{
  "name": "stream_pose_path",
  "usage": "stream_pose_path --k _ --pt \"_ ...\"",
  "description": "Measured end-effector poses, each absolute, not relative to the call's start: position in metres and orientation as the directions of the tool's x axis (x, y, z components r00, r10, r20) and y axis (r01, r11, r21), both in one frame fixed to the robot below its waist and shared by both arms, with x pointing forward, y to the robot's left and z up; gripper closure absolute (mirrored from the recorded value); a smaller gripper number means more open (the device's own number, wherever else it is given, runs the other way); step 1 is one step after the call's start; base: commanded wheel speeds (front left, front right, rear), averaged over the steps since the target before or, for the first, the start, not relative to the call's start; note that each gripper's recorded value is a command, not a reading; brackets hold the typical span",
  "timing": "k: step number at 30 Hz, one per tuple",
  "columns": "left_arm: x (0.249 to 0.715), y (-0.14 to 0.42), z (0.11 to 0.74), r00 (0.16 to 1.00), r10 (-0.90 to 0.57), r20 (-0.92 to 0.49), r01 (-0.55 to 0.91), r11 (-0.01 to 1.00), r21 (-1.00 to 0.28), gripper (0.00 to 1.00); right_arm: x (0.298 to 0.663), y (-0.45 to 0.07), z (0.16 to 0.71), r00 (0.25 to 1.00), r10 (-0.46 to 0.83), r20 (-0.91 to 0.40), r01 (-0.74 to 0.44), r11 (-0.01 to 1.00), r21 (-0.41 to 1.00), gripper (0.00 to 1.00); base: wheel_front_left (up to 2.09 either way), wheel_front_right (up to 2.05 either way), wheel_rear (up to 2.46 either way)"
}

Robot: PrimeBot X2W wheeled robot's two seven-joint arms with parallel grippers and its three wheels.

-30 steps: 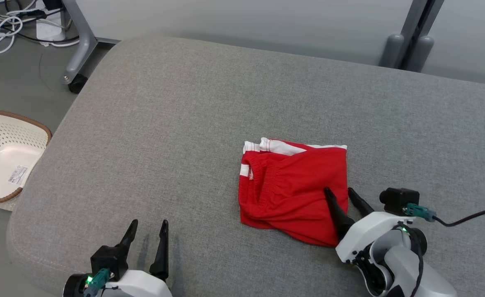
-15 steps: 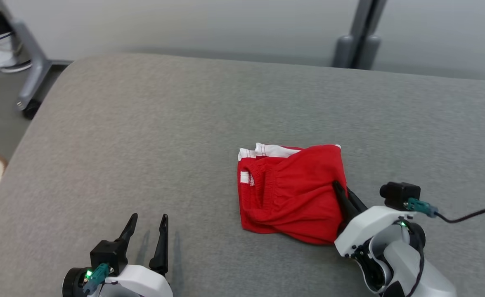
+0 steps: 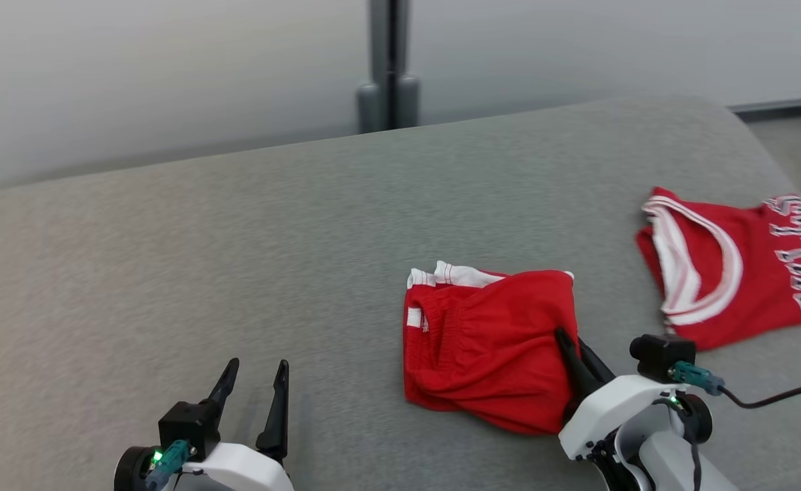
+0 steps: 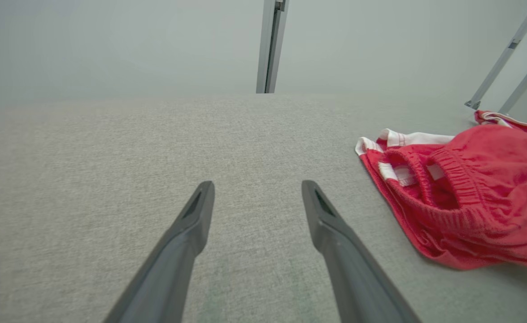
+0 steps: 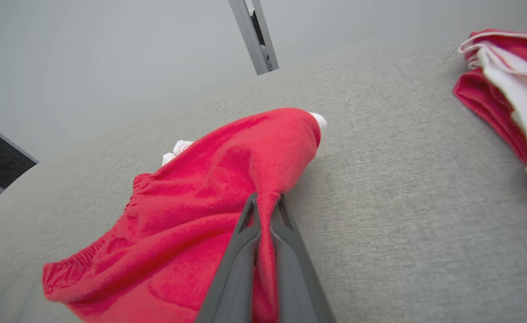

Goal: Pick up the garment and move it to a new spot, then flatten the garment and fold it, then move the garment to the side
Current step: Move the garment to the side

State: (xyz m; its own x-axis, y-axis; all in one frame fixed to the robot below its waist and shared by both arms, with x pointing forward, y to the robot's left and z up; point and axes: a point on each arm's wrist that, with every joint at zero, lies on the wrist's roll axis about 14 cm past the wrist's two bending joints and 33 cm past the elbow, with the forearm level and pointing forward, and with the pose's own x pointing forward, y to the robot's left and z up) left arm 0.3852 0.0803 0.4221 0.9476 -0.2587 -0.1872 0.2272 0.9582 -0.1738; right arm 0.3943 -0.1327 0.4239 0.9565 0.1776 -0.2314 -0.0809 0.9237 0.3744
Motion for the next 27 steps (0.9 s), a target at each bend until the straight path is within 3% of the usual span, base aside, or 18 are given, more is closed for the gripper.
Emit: stream_pose_path --k 16,27 --pt "0.397 -0.034 0.432 0.823 -0.55 -0.141 0.517 0.828 -0.217 0.0 0.345 -0.213 0.422 0.968 -0.055 -0.246 0.137 0.935 0.328 1.0 0.0 0.0 0.0" --pt "0.407 -0.03 0.425 0.825 -0.546 -0.145 0.509 0.829 -0.23 0.0 0.393 -0.226 0.445 0.978 -0.004 -0.209 0.032 0.991 0.133 1.0 0.0 0.0 0.0"
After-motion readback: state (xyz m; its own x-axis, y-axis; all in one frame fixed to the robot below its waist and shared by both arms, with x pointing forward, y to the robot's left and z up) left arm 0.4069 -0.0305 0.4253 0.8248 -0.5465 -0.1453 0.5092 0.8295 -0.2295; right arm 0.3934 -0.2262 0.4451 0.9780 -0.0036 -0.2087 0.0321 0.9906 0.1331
